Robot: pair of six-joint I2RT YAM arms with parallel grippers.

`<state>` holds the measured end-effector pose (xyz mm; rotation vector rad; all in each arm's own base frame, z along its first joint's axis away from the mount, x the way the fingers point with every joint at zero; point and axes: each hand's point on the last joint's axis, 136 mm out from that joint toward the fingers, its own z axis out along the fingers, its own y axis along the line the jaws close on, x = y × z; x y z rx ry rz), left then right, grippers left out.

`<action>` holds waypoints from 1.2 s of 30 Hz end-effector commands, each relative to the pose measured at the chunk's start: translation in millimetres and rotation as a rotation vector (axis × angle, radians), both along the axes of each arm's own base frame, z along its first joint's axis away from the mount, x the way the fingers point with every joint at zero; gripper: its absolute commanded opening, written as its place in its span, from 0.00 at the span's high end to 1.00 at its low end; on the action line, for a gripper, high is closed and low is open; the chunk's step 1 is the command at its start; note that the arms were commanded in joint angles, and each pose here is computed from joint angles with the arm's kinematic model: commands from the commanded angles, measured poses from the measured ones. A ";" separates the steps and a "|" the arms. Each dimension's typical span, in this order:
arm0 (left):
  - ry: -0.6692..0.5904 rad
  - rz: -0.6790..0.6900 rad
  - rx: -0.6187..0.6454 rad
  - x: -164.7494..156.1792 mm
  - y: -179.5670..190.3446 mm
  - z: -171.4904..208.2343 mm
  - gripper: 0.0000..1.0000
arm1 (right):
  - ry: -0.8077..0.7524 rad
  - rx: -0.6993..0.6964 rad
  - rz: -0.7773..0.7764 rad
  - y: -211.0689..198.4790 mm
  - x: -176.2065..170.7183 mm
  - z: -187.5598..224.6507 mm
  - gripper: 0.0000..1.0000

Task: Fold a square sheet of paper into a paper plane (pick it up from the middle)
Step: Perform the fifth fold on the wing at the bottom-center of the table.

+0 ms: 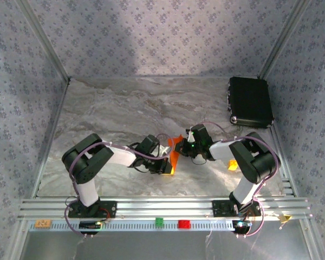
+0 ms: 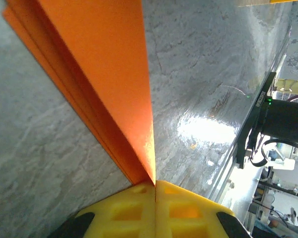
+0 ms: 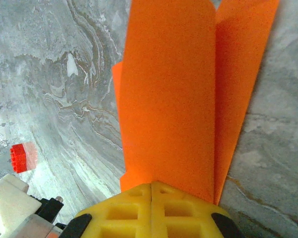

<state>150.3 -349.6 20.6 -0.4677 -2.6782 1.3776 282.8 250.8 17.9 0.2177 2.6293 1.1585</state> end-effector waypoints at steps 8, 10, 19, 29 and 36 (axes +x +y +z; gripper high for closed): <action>0.106 -0.072 0.128 -39.3 24.1 -20.7 0.97 | 0.157 -0.236 -0.068 -44.2 -29.4 -56.8 0.95; 0.101 -0.080 0.122 -40.6 22.7 -18.6 0.91 | 0.157 -0.237 -0.070 -44.3 -29.4 -56.7 0.96; -0.050 -0.001 0.077 -25.4 24.6 14.4 0.88 | 0.151 -0.222 -0.097 -43.7 -27.7 -55.3 0.96; -0.145 0.160 -0.055 37.7 5.6 65.9 0.87 | 0.137 -0.154 -0.176 -41.0 -27.2 -47.8 0.95; -0.098 0.139 -0.078 56.4 -24.3 56.0 0.89 | 0.139 -0.149 -0.183 -38.5 -28.4 -48.0 0.95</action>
